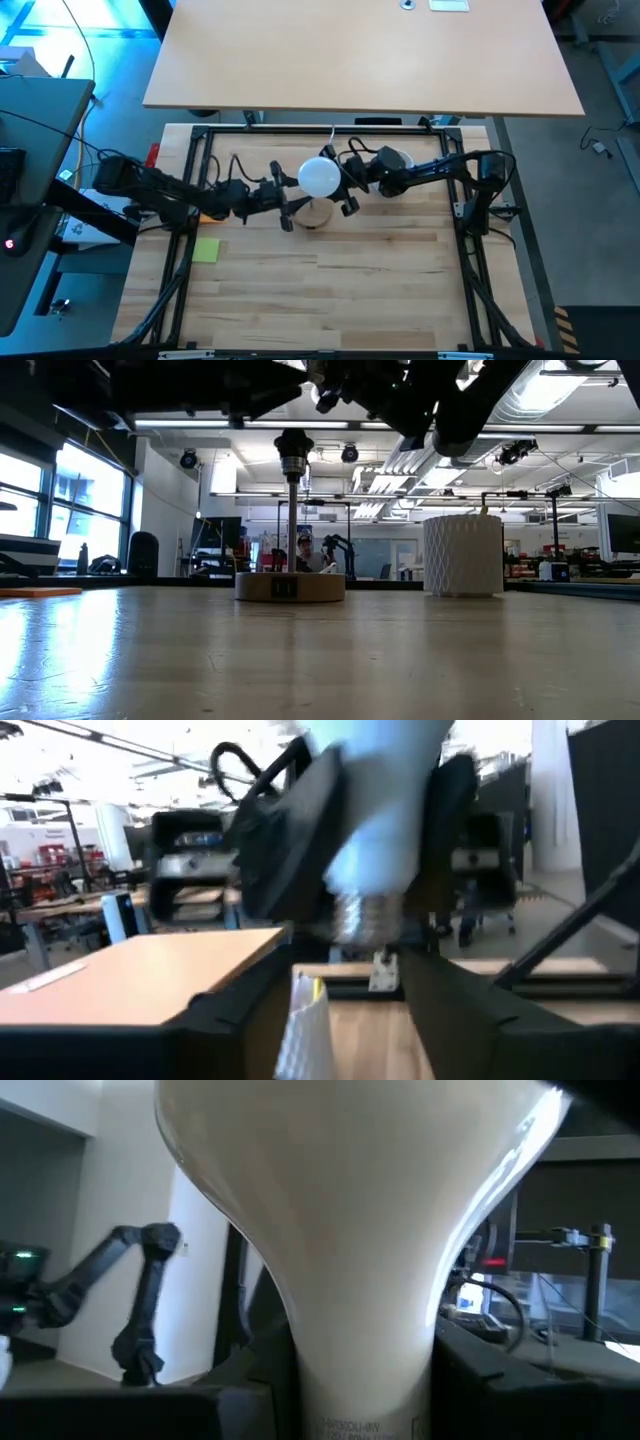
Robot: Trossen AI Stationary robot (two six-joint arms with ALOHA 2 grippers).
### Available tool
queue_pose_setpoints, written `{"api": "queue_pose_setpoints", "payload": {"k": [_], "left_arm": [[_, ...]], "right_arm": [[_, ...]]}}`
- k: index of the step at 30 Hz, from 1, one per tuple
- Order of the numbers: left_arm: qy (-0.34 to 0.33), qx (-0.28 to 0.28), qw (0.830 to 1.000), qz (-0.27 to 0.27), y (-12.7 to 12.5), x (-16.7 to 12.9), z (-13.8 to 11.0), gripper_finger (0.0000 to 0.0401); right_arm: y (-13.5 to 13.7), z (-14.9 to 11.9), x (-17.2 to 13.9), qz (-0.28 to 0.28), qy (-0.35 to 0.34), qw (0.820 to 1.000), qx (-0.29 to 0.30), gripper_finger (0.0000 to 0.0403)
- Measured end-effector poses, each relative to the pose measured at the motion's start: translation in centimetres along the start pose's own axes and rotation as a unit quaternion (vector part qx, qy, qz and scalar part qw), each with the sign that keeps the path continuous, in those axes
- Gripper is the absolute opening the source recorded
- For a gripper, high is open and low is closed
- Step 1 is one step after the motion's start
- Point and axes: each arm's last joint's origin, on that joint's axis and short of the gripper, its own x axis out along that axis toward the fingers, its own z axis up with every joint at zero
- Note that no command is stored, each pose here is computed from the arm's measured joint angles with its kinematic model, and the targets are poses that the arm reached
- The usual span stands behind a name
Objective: Screw lightbulb
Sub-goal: Insert the light bulb into the brown lamp
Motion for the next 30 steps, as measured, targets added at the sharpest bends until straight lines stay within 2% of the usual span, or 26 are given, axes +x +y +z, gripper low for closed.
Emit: {"api": "queue_pose_setpoints", "payload": {"k": [4,9,13,20,26,30], "left_arm": [[0.003,-0.027,1.0,0.002,-0.4,1.9,-0.1,0.0224],[0.004,-0.028,1.0,0.012,-0.6,3.1,0.0,0.0229],[0.022,-0.02,0.999,0.021,-0.7,2.8,0.2,0.0197],[0.033,-0.02,0.999,0.029,-0.5,2.4,0.9,0.0094],[0.08,-0.021,0.996,0.021,-0.5,1.7,1.2,0.0094],[0.12,-0.026,0.992,0.011,-0.4,0.9,1.6,0.0094]], "right_arm": [[-0.2,-0.2,0.0,-0.017,0.009,1.0,-0.013,0.0134],[-0.2,-0.2,0.0,-0.016,0.013,1.0,-0.011,0.0134],[-0.2,-0.5,-0.1,-0.019,0.021,1.0,-0.005,0.0134],[-0.2,-0.7,-0.1,-0.021,0.032,0.999,0.002,0.0133],[-0.4,-1.2,-0.3,-0.026,0.054,0.998,0.032,0.0136],[-1.0,-0.9,-0.8,-0.007,0.095,0.991,0.089,0.0192]]}}
